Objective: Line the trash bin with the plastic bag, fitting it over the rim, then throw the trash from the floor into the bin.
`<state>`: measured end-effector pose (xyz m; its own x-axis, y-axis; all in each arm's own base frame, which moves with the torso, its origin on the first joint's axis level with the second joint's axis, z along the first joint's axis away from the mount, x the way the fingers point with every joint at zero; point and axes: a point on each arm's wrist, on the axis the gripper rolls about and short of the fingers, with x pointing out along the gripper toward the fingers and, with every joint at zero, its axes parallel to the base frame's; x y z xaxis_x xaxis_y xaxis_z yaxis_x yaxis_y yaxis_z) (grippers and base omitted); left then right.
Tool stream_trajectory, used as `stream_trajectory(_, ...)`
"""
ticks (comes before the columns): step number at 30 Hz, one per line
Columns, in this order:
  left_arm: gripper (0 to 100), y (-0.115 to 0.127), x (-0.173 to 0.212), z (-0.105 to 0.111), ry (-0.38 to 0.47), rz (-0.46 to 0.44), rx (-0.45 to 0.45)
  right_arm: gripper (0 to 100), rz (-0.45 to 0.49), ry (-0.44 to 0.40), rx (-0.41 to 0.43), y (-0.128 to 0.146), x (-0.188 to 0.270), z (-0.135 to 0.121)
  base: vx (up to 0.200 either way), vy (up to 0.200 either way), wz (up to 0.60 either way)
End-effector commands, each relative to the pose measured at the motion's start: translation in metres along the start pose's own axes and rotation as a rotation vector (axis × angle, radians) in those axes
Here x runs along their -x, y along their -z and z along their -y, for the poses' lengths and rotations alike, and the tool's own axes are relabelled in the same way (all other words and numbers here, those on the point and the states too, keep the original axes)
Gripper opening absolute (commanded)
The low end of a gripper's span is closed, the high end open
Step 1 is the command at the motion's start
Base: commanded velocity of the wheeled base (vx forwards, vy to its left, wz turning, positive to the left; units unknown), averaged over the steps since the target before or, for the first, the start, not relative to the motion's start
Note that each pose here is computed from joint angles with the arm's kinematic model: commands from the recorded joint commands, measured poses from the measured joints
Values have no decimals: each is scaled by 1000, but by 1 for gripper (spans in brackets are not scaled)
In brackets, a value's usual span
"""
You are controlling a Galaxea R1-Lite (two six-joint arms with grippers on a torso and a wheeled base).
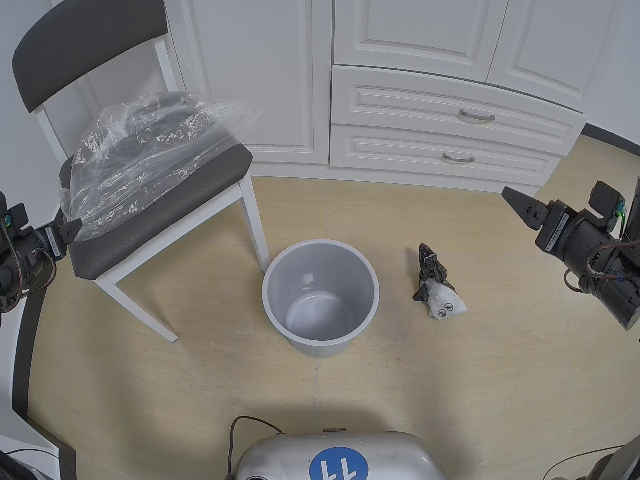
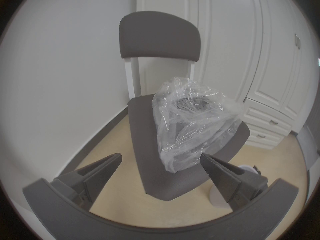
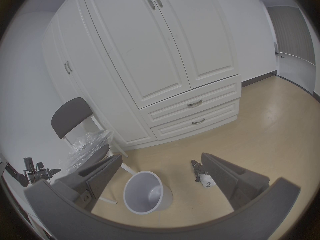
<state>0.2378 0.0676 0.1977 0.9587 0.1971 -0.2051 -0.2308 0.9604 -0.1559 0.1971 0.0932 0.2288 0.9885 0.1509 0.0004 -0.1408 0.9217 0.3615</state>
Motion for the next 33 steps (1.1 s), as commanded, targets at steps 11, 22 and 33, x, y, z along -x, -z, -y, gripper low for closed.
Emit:
stream_trajectory(11,100,13,-66,16,-67,-39,175,100,-13,6,8,6,-6,-1,0,0,0)
stream_trajectory(22,100,12,-79,-16,-180,56,184,100,-9,1,8,5,-5,-2,0,0,0)
stream_trajectory(33,100,-11,-68,-75,-310,132,165,100,-7,-4,13,5,-4,-4,0,0,0)
